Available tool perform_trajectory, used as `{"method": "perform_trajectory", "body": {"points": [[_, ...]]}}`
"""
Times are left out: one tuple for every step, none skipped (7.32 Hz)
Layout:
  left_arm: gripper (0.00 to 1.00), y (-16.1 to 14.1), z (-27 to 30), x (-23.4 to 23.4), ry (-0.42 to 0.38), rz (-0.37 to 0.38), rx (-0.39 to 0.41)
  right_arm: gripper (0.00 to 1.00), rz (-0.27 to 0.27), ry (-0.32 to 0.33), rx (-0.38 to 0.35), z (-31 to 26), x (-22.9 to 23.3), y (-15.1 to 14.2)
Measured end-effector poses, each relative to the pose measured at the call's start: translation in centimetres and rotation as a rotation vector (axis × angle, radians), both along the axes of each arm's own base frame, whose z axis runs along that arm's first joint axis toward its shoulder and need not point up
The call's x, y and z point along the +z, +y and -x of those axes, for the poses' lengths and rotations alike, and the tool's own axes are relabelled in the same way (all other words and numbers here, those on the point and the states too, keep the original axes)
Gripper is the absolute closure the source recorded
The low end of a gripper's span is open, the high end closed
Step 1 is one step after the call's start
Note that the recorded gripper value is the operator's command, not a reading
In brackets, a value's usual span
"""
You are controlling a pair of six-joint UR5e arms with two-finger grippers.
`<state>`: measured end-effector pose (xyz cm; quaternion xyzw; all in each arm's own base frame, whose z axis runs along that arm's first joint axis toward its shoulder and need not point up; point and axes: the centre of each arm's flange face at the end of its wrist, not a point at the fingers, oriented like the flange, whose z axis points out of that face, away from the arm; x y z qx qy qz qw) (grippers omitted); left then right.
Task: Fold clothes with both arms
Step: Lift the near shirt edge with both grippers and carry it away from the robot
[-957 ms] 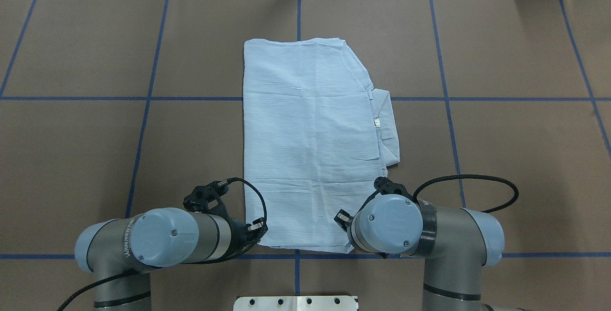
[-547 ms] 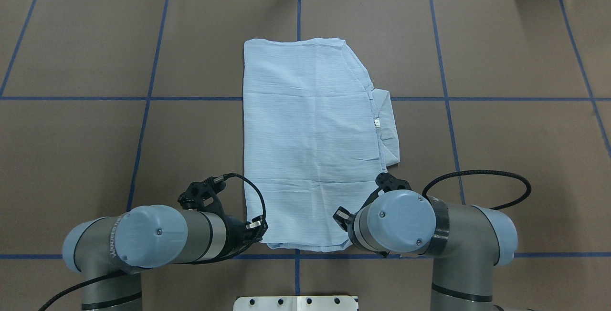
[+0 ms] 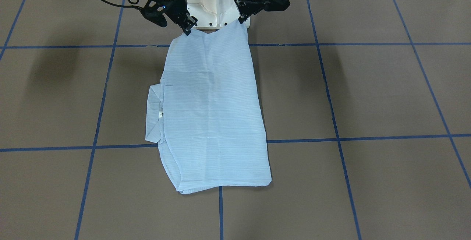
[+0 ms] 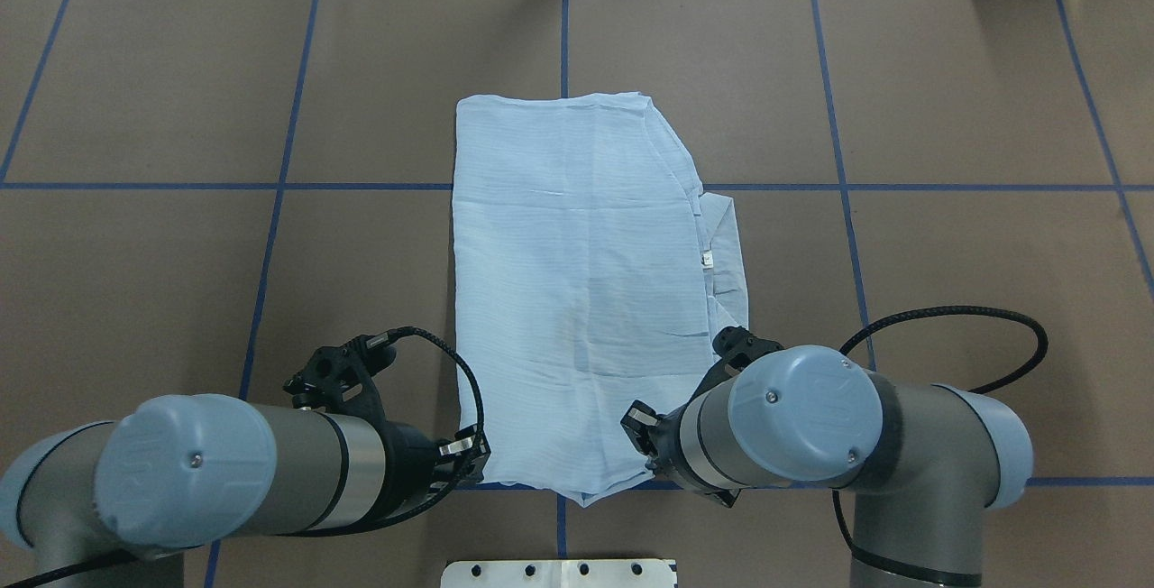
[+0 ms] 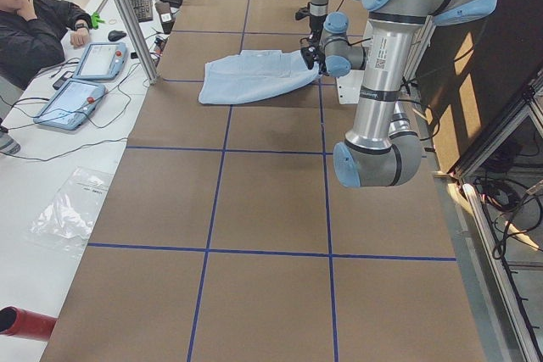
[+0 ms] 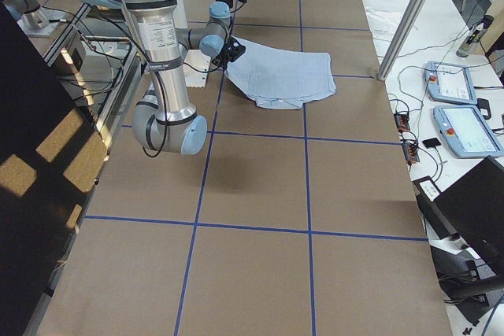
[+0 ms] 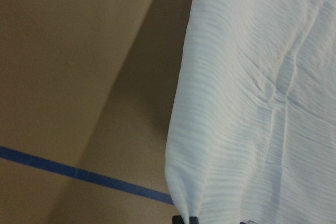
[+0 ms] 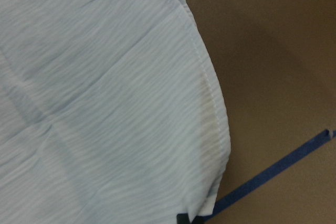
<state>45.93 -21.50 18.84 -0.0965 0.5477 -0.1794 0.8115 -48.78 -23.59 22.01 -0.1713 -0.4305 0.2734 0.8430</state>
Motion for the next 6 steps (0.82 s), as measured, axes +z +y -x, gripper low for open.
{"method": "perform_trajectory", "body": {"points": [[1.0,1.1,1.1,-1.0,0.002,0.004,0.018,1.0,0.035,-0.038,-0.047,-1.2,-1.1,0.3],[1.0,2.2,1.7,-1.7,0.002,0.006,0.038,1.0,0.055,-0.07,-0.082,-2.3,-2.1,0.7],[1.0,2.8,1.9,-1.9,0.002,0.007,0.051,1.0,0.062,-0.089,-0.098,-2.9,-2.7,0.9],[1.0,2.9,2.1,-1.9,-0.005,0.007,0.055,1.0,0.06,-0.091,-0.096,-3.1,-2.8,0.3],[1.0,1.9,2.1,-1.6,-0.022,-0.008,0.048,1.0,0.042,-0.082,-0.08,-3.2,-2.4,-1.3],[1.0,-0.5,2.5,-1.1,-0.042,-0.044,0.022,1.0,0.009,-0.066,-0.06,-3.4,-1.7,-3.5]]}}
